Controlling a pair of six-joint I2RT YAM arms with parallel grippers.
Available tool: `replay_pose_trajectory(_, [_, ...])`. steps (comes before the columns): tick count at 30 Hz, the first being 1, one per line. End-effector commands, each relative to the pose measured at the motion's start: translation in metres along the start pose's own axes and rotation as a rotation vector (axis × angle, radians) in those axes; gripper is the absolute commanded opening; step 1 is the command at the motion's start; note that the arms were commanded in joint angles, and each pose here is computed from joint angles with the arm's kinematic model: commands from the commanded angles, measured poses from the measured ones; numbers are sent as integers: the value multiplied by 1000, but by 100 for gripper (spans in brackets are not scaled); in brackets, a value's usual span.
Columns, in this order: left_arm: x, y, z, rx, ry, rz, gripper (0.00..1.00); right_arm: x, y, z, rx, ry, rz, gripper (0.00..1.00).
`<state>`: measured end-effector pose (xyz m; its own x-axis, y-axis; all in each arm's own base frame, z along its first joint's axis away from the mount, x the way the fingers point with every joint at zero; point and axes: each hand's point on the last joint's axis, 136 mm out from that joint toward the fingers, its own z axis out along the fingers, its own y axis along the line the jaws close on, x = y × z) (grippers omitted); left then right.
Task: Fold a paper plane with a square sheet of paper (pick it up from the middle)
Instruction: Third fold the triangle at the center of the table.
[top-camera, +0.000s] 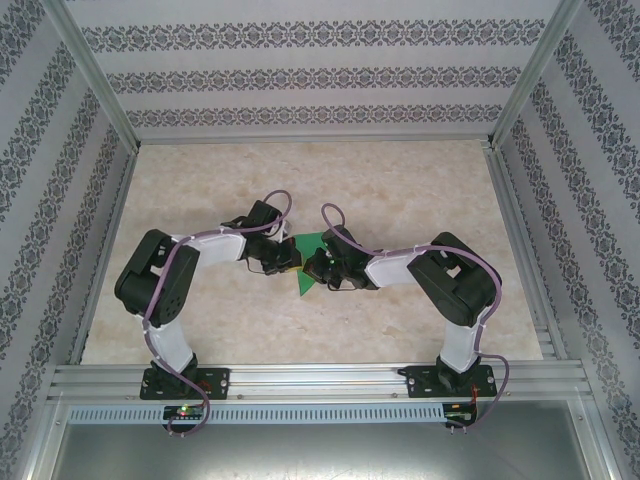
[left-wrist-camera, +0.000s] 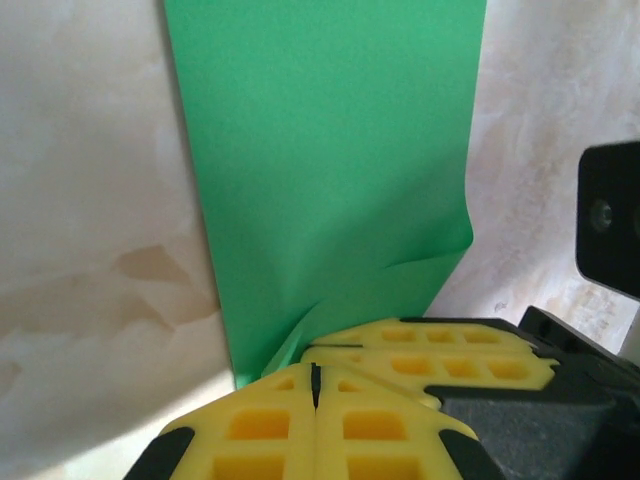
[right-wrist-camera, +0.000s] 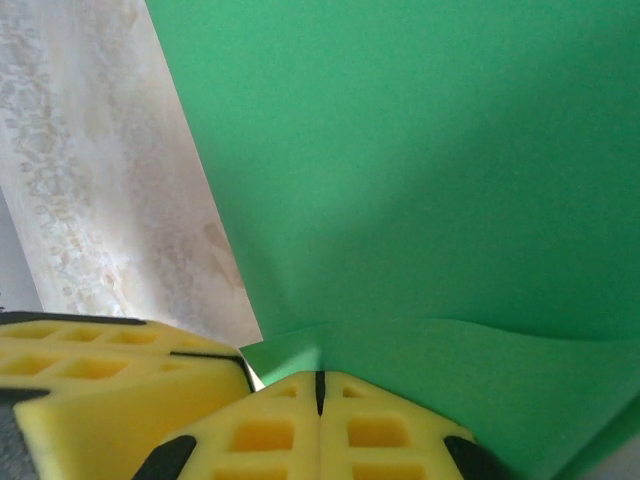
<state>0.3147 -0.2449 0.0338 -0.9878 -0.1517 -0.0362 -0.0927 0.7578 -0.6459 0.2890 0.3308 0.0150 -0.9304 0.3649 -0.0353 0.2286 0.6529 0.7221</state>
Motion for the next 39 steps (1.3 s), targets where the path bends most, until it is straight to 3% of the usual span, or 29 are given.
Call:
replay_pose_trajectory(1, [1, 1, 6, -34, 11, 33, 0, 10, -44, 2, 131, 32, 35, 0])
replay_pose_trajectory(13, [7, 30, 10, -160, 29, 35, 0, 8, -27, -1, 50, 24, 27, 0])
replay_pose_trajectory(20, [21, 52, 13, -251, 92, 43, 0, -6, 10, -28, -94, 46, -125, 0])
replay_pose_trajectory(26, [25, 65, 13, -306, 102, 39, 0, -11, 13, -48, -40, 27, -230, 0])
replay_pose_trajectory(39, [24, 67, 14, -325, 114, 57, 0, 4, 5, -15, 52, 79, -247, 0])
